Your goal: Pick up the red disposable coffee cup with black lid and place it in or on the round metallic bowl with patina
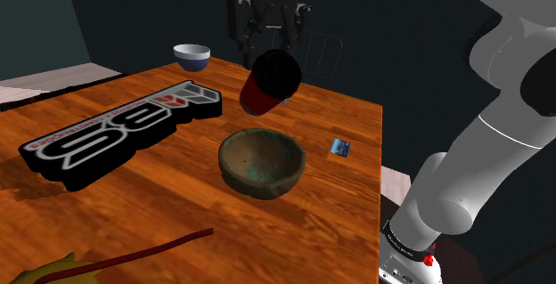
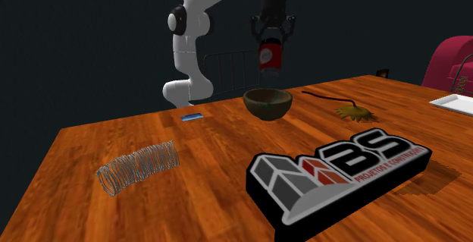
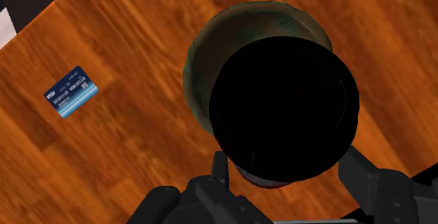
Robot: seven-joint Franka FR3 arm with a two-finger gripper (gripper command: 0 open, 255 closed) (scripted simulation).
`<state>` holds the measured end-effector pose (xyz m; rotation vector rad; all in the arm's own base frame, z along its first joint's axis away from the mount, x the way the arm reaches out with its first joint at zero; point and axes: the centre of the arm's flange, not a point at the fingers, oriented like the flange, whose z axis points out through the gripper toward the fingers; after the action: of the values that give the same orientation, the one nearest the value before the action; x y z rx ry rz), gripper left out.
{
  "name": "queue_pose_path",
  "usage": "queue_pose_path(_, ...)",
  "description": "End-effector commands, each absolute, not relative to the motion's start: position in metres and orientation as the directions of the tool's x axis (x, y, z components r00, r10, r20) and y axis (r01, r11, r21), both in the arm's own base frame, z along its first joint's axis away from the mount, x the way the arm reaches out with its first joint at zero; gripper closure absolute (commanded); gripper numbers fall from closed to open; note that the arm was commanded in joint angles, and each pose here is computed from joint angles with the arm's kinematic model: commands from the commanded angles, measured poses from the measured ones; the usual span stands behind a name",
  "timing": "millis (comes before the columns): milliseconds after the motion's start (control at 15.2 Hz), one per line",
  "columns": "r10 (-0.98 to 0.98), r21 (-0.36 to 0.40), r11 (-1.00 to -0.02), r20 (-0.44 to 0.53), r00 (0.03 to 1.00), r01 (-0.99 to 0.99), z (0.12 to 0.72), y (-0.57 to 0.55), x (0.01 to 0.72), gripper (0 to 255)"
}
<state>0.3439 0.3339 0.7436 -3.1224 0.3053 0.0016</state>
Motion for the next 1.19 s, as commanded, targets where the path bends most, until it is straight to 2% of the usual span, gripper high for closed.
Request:
queue_pose_path(0,-0.195,-0.005,-0.981,-0.001,0.981,-0.195,0.734,0.336,0.344,255)
queue_pose_path(1122,-0.195,-0.005,-0.981,-0.001,0.981,-0.195,0.653,0.336,0.344,255)
